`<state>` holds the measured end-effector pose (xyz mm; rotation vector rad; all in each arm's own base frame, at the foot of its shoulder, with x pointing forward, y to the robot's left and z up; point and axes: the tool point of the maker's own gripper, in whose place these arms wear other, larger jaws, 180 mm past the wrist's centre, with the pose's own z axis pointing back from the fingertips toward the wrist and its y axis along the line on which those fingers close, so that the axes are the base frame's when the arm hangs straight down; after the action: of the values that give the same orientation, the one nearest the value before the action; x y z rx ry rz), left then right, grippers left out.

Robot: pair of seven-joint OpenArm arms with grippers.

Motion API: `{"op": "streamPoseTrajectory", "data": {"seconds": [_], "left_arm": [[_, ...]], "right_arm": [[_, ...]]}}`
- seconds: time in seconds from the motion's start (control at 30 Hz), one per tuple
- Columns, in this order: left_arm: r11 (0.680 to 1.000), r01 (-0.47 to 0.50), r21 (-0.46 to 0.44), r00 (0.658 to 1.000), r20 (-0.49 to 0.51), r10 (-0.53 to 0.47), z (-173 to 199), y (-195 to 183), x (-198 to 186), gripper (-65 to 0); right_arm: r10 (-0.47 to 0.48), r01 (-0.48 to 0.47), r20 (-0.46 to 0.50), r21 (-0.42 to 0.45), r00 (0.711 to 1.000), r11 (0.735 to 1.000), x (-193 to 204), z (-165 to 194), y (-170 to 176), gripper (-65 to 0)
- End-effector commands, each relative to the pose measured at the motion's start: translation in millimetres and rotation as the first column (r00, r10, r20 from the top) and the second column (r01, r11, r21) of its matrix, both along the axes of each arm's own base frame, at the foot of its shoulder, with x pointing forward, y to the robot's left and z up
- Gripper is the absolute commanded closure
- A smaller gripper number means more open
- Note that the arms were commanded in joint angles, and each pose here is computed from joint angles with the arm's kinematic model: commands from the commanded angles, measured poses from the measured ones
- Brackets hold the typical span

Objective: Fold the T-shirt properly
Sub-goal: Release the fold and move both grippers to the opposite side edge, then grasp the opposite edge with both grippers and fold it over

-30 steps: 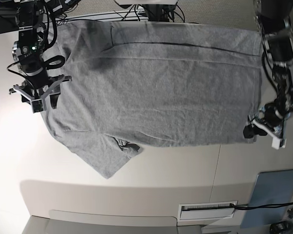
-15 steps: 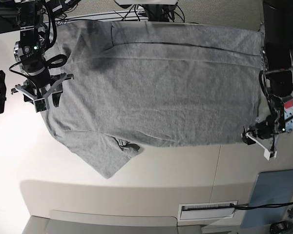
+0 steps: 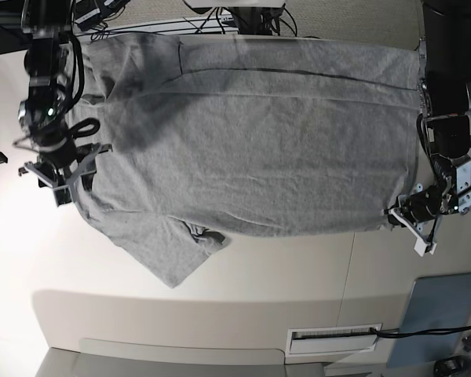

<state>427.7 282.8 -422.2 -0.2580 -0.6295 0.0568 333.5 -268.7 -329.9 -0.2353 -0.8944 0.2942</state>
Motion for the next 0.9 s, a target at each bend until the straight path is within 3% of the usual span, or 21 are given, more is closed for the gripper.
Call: {"op": "streamPoseTrajectory", "data": {"seconds": [0.0, 0.17, 0.4, 0.5, 0.67, 0.87], "left_arm": [[1.0, -0.005, 0.017, 0.999, 0.034, 0.004, 16, 9, 11, 0.0], [1.0, -0.003, 0.015, 1.0, 0.029, 0.002, 14, 8, 10, 0.0], [1.0, -0.002, 0.016, 1.0, 0.024, 0.002, 13, 8, 9, 0.0], [1.0, -0.002, 0.016, 1.0, 0.023, 0.002, 13, 8, 9, 0.0], [1.0, -0.002, 0.016, 1.0, 0.024, 0.002, 13, 8, 9, 0.0], [1.0, -0.002, 0.015, 1.0, 0.025, 0.002, 14, 8, 9, 0.0]], "right_arm": [[0.008, -0.008, 0.072, 0.001, 0.997, 1.0, 23, 21, -3, -27.3], [0.002, -0.002, -0.001, 0.037, 1.0, 0.999, 84, 3, -8, -27.3], [-0.046, 0.05, -0.217, 0.013, 0.975, 0.999, 136, -31, -29, -27.3], [-0.041, 0.05, -0.296, 0.022, 0.954, 0.999, 142, -40, -37, -27.3], [0.02, 0.033, -0.434, 0.114, 0.901, 0.993, 124, -64, -30, -27.3], [0.025, 0.038, -0.464, 0.126, 0.886, 0.991, 110, -80, -29, -25.1]]}}
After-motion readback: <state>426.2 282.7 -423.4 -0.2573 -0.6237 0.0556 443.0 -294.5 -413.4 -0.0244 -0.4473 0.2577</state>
